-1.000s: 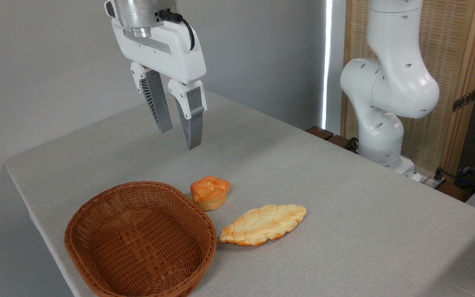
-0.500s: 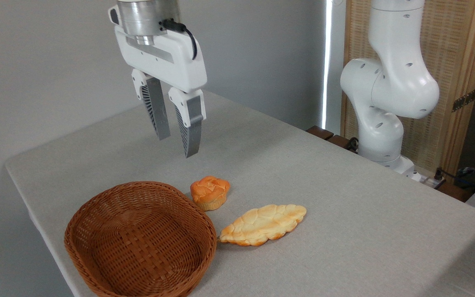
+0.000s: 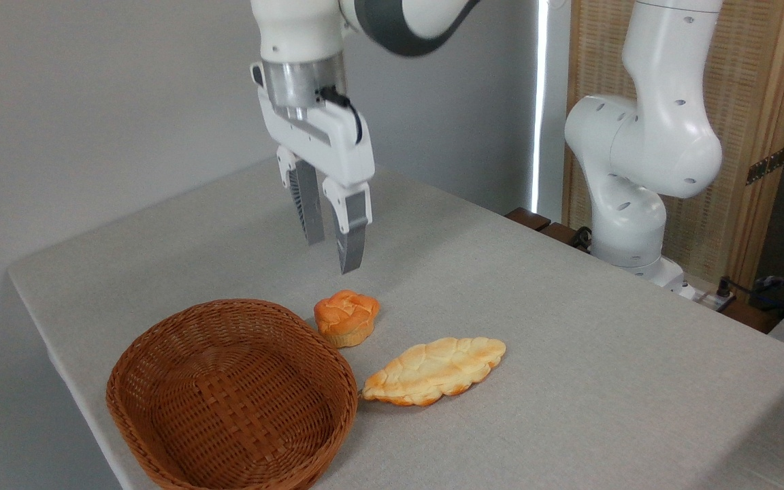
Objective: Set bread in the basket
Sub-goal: 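Move the open gripper over the round orange bun and lower it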
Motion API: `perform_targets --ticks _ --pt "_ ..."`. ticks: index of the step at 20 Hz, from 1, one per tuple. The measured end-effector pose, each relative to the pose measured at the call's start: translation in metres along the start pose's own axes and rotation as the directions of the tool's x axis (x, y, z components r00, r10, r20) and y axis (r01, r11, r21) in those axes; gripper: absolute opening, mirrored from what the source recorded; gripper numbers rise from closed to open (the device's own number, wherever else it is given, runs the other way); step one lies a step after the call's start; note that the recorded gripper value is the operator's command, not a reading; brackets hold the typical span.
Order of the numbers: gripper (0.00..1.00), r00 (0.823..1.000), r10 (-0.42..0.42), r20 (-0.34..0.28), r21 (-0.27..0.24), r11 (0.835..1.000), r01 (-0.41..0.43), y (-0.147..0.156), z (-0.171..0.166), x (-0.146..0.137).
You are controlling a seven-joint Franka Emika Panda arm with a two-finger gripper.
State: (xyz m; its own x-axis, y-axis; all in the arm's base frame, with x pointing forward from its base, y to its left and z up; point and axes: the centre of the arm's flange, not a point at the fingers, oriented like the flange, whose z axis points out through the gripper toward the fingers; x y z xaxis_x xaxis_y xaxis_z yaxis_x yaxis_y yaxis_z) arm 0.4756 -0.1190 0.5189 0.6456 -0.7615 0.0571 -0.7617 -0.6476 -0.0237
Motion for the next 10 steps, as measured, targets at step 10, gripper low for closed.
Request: perform_targets --ticks 10 --pt "1.00 1.000 0.013 -0.008 0.009 1.000 -0.013 0.010 0.049 -0.004"
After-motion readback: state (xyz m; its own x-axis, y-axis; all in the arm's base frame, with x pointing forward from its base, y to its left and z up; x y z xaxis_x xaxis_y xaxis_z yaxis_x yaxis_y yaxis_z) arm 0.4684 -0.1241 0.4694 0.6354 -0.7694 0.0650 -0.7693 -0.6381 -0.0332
